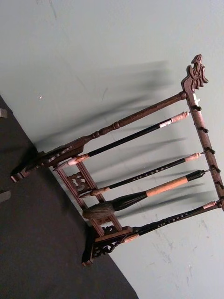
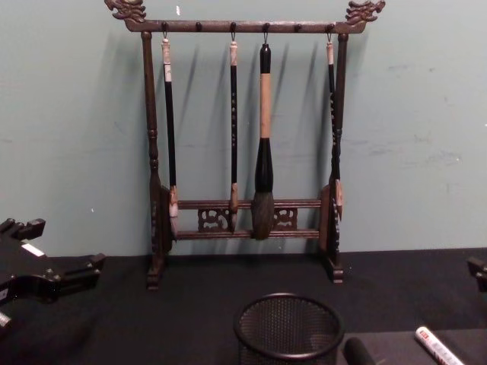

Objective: Pick up the water-based marker from the table and place it into the pen holder.

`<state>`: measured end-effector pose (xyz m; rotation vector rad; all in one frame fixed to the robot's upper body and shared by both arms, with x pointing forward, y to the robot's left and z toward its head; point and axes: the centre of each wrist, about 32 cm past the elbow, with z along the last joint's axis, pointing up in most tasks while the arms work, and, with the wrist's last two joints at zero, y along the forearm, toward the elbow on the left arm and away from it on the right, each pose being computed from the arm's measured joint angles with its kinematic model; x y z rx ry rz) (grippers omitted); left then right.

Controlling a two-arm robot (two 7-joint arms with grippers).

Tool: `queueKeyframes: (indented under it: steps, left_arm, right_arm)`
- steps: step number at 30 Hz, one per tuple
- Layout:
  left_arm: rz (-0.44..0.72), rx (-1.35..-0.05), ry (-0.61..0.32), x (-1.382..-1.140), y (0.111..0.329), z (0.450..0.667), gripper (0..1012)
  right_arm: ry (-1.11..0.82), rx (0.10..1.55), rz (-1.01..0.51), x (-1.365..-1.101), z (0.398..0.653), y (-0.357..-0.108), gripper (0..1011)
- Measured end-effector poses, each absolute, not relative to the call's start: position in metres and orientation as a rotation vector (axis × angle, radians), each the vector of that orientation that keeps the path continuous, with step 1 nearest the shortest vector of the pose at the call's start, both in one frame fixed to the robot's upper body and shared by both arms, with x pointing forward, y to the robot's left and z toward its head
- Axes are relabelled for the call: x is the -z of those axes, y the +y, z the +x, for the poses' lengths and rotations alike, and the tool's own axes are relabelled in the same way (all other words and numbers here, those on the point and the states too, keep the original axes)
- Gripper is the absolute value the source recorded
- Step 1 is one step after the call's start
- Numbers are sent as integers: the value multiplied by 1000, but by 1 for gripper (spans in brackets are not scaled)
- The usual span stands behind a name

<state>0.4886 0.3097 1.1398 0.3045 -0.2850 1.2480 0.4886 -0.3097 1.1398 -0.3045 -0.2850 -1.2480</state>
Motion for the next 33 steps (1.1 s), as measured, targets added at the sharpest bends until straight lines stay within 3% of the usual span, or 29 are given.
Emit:
queueKeyframes:
  steps: [33]
  left_arm:
    - [304, -1248, -285, -1140, 310, 489, 1001]
  right_arm:
    - [-285, 1248, -305, -1140, 489, -310, 1003]
